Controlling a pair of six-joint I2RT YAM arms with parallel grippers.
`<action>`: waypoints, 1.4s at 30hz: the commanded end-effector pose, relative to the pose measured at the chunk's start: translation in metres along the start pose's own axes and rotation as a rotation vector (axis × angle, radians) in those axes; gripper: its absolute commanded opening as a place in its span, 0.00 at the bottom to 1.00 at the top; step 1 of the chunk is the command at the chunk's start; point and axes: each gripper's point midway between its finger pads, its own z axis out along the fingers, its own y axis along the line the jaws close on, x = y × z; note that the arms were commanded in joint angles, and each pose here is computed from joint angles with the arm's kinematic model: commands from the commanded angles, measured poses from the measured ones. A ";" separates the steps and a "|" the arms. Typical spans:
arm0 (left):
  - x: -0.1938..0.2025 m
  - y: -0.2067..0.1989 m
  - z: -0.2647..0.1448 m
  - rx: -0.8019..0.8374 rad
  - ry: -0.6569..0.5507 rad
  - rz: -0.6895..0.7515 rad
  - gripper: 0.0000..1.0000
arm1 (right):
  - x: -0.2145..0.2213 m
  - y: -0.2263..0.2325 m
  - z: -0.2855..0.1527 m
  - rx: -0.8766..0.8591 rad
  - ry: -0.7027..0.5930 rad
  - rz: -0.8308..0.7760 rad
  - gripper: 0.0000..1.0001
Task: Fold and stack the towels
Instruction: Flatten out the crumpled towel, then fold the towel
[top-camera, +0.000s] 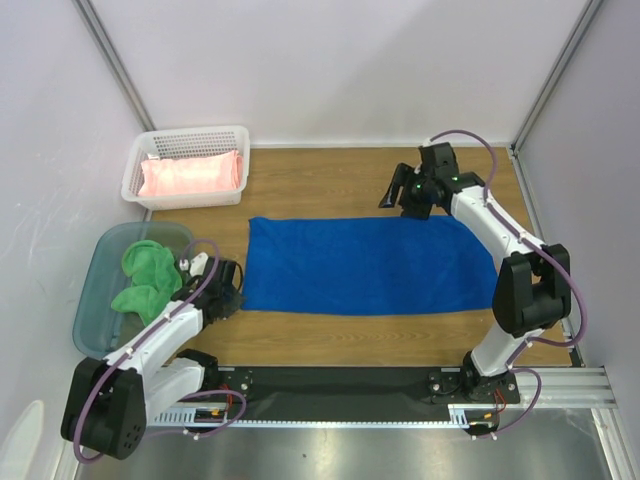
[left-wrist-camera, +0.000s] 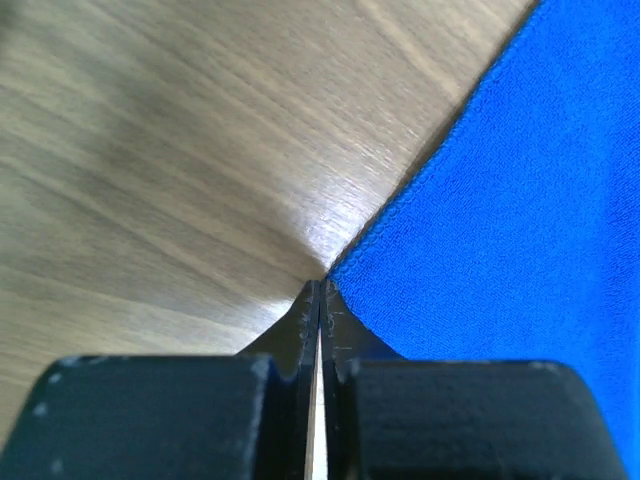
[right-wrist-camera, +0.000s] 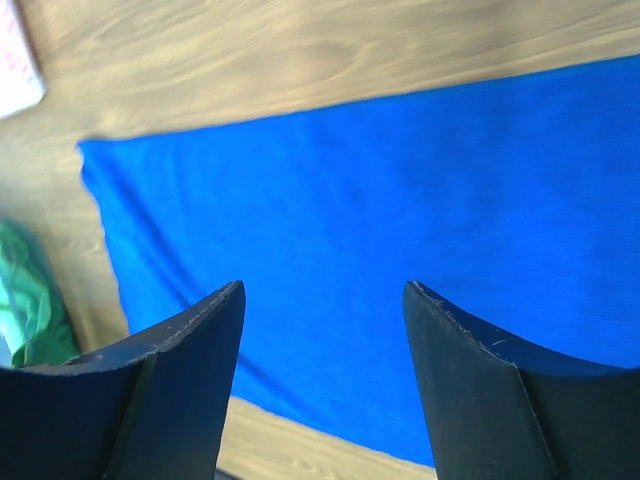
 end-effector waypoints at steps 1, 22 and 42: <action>0.004 0.012 -0.006 -0.055 0.020 0.051 0.00 | 0.005 0.034 0.004 -0.067 -0.014 -0.021 0.70; 0.020 0.037 -0.030 -0.100 0.019 -0.065 0.30 | 0.092 0.197 0.101 -0.261 0.140 -0.284 0.68; 0.037 0.023 -0.020 0.037 0.064 0.020 0.40 | 0.163 0.316 0.169 -0.444 0.115 -0.312 0.64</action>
